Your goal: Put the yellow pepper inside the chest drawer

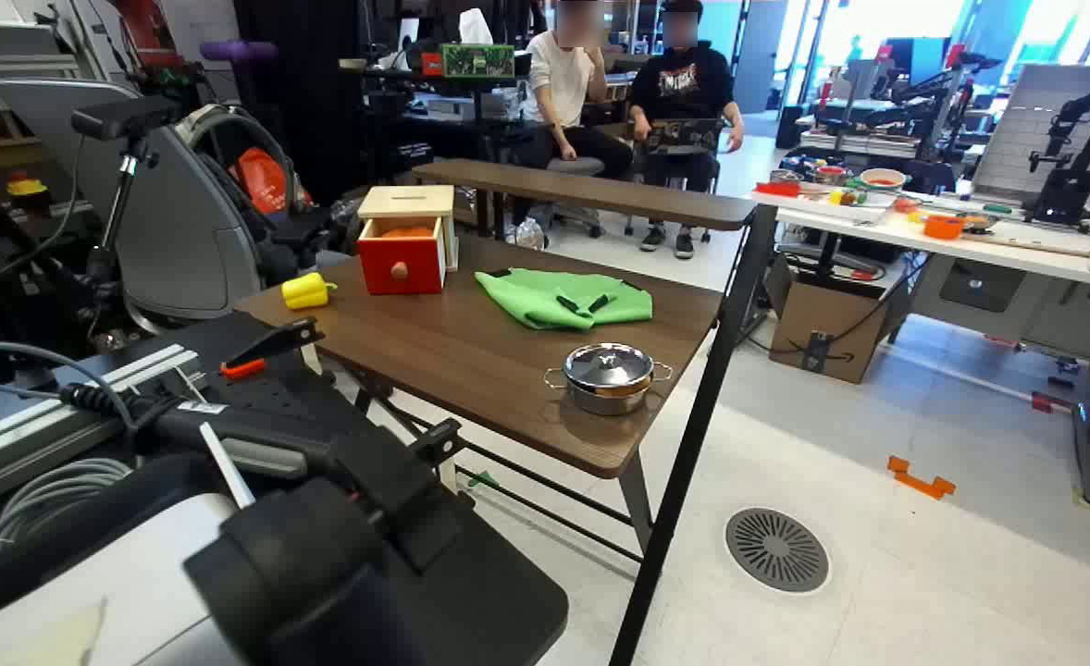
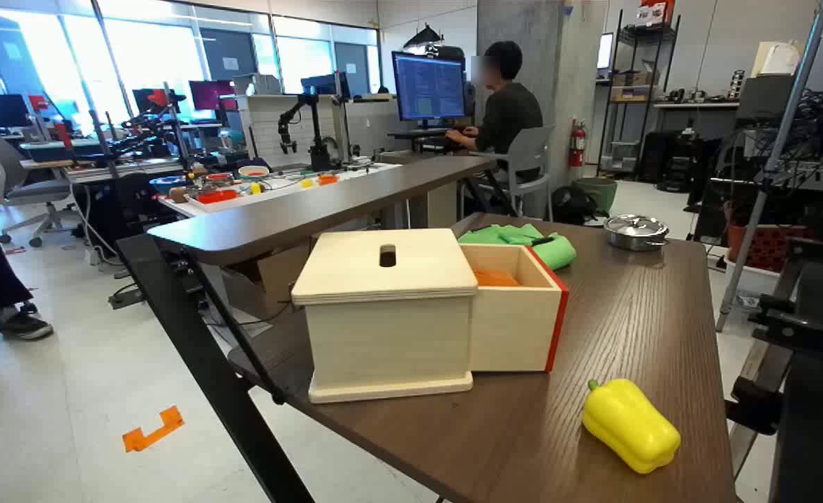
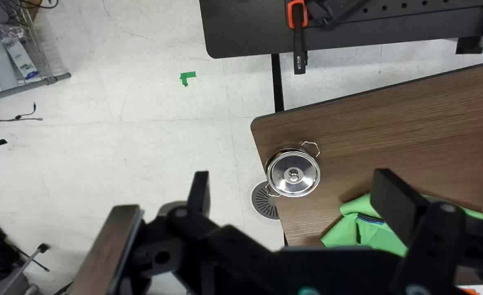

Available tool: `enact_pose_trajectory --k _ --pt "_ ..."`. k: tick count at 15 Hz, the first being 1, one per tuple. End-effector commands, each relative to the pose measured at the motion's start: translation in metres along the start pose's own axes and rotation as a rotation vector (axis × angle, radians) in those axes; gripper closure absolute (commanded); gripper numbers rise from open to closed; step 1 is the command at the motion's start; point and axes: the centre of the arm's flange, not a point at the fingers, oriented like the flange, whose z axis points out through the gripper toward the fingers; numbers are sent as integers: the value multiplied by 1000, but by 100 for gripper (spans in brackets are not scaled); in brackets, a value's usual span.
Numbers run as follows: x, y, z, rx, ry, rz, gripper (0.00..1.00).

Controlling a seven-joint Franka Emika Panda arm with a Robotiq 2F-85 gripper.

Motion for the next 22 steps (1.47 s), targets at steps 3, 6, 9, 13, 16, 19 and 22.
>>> enact_pose_trajectory --k 3,6,9,13,16,19,22 --pt "0 0 0 0 0 0 0" --pt "0 0 0 0 0 0 0" --pt "0 0 0 0 0 0 0" --pt "26 -39 22 14 67 -10 0" --pt "46 -89 45 54 128 -62 0" --pt "57 -147 72 125 169 -97 0" --pt "54 -208 100 277 186 -148 0"
